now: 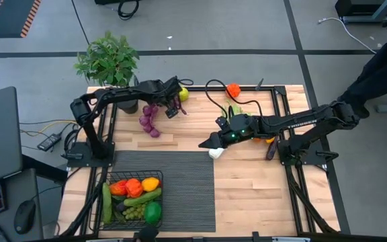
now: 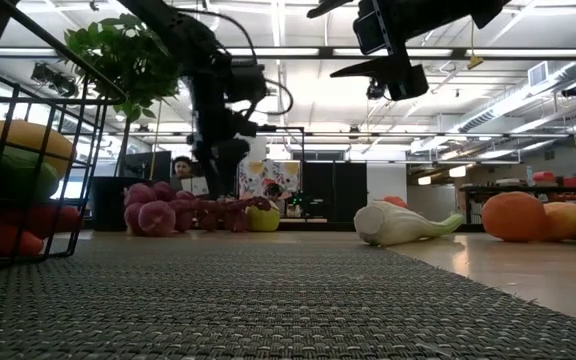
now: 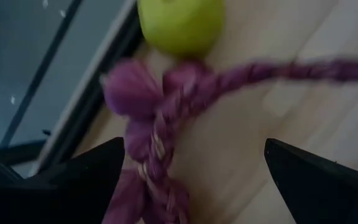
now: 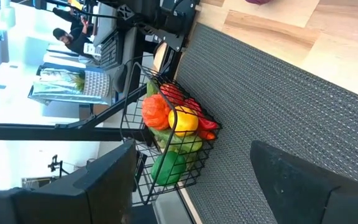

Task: Build produce basket
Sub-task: Put the purple garlic into the wire basket

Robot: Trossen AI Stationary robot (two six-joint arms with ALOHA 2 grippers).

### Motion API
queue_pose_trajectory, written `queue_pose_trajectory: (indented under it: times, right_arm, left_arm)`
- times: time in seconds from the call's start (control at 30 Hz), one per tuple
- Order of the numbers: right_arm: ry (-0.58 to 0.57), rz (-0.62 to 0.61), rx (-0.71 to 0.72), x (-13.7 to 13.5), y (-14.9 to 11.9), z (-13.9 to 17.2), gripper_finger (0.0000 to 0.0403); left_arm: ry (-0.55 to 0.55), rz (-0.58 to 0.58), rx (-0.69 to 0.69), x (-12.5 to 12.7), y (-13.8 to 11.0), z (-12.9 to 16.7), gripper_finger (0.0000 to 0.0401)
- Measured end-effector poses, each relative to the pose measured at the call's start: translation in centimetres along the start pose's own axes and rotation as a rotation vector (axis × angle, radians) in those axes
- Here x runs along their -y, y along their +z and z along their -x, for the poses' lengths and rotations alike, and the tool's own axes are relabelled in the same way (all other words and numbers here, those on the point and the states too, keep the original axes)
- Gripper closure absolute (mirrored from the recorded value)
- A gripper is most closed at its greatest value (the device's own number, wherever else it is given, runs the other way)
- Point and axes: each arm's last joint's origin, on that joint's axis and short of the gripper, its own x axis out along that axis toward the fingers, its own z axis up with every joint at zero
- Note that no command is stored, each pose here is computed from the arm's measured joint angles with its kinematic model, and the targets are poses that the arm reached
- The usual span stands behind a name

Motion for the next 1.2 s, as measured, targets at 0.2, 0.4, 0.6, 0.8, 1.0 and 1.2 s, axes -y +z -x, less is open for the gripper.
queue_pose_trajectory:
  times: [0.2, 0.4, 0.6, 0.8, 1.0, 1.2]
  right_arm:
    - [0.002, 0.005, -0.006, 0.0, 0.0, 0.0, 0.0085]
    - [0.003, 0.013, -0.012, 0.0, -0.2, 0.0, 0.0085]
    - [0.004, 0.023, -0.014, 0.0, -0.2, 0.0, 0.0085]
    - [0.004, 0.022, -0.014, -0.1, -0.2, 0.0, 0.0085]
    - [0.005, 0.021, -0.015, -0.1, -0.2, 0.0, 0.0085]
    - [0.004, 0.021, -0.015, -0.1, -0.2, 0.0, 0.0085]
  left_arm:
    - [0.012, 0.028, -0.007, -0.9, 0.8, -0.7, 0.0008]
    - [0.01, -0.037, -0.152, -0.7, -0.4, -1.9, 0.0008]
    - [0.098, -0.069, -0.144, -1.2, -0.3, -2.2, 0.0008]
    - [0.132, -0.056, -0.188, -2.3, -0.7, -2.7, 0.0008]
    - [0.165, -0.075, -0.216, -2.3, -0.9, -2.9, 0.0009]
    - [0.142, -0.113, -0.252, -1.1, -1.3, -2.3, 0.0015]
